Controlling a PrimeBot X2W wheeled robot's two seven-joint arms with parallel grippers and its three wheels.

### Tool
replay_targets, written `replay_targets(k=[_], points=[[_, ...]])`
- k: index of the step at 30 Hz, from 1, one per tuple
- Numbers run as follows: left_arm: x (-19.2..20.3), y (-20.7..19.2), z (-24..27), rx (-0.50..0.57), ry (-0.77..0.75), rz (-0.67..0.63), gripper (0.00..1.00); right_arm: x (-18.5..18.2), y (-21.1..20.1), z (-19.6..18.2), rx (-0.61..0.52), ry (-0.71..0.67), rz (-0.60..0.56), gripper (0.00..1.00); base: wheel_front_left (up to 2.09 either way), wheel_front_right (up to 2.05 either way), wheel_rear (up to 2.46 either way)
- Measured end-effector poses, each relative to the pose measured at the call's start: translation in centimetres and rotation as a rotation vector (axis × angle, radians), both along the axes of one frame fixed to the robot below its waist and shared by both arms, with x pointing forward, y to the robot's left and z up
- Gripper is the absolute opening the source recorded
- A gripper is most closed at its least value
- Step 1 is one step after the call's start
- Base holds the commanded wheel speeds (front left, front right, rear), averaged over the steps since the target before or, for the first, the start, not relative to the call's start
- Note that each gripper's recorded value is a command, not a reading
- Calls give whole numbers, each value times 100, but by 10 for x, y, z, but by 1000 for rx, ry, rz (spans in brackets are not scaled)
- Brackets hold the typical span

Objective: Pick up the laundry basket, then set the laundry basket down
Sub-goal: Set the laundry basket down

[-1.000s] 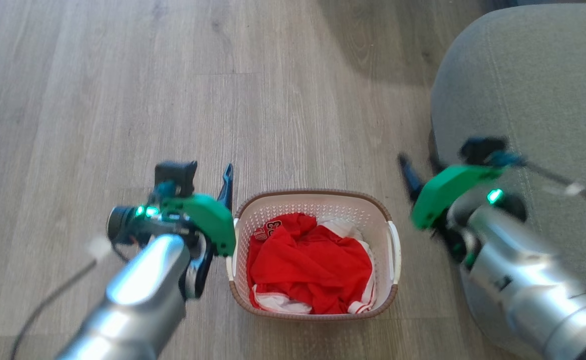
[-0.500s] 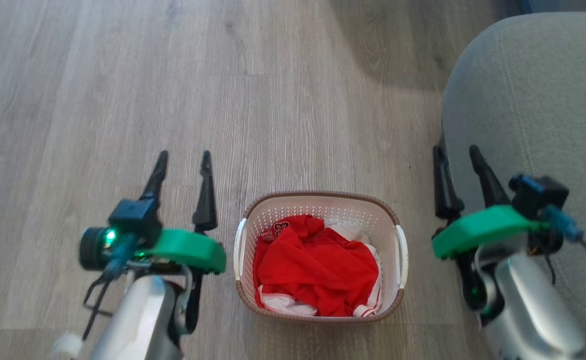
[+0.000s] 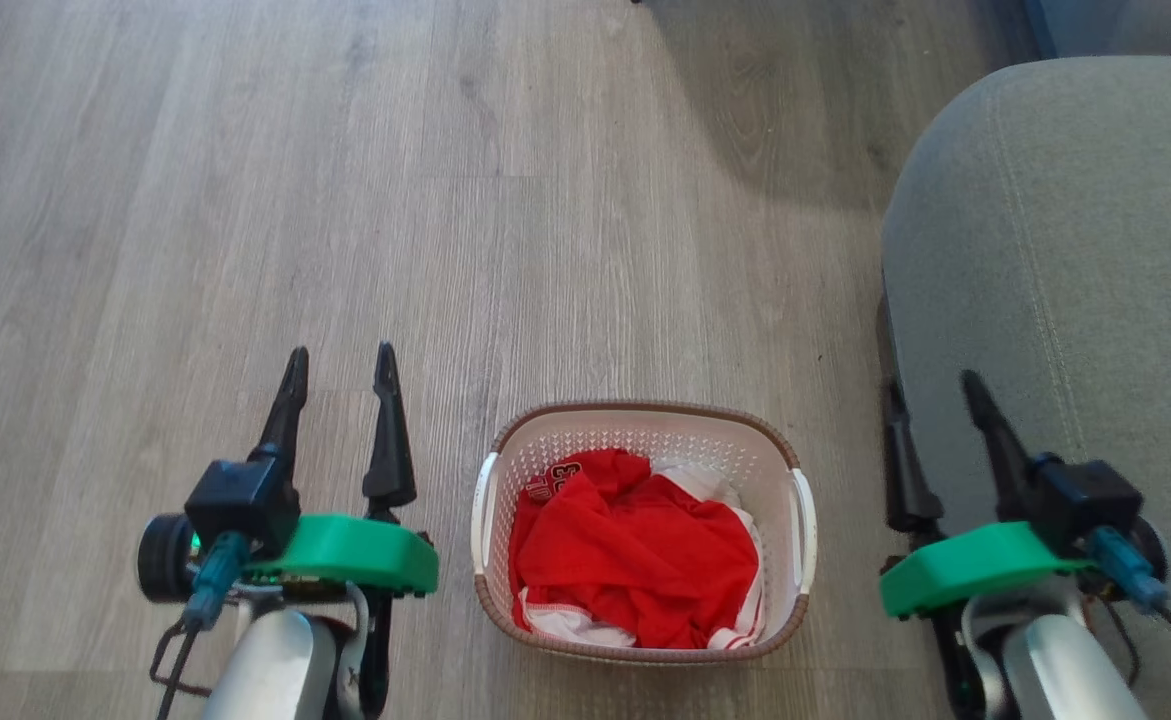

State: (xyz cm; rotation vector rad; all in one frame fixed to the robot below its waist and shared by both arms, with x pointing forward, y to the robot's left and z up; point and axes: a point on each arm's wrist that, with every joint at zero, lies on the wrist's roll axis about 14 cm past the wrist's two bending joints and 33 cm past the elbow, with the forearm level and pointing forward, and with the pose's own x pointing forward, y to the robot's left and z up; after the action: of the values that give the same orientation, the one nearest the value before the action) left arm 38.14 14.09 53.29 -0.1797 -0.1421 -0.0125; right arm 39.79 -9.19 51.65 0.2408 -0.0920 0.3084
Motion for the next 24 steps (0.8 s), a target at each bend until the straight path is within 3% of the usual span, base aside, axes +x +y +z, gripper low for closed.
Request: replay_targets(k=[10,24], points=[[-6,0,-20,-15,63,-14,100,-2,-24,13,37,-32,-74,100,0,0,0],[-9,-10,-26,-6,76,-63,100,-6,-28,8,56,-12,-88,100,0,0,0]])
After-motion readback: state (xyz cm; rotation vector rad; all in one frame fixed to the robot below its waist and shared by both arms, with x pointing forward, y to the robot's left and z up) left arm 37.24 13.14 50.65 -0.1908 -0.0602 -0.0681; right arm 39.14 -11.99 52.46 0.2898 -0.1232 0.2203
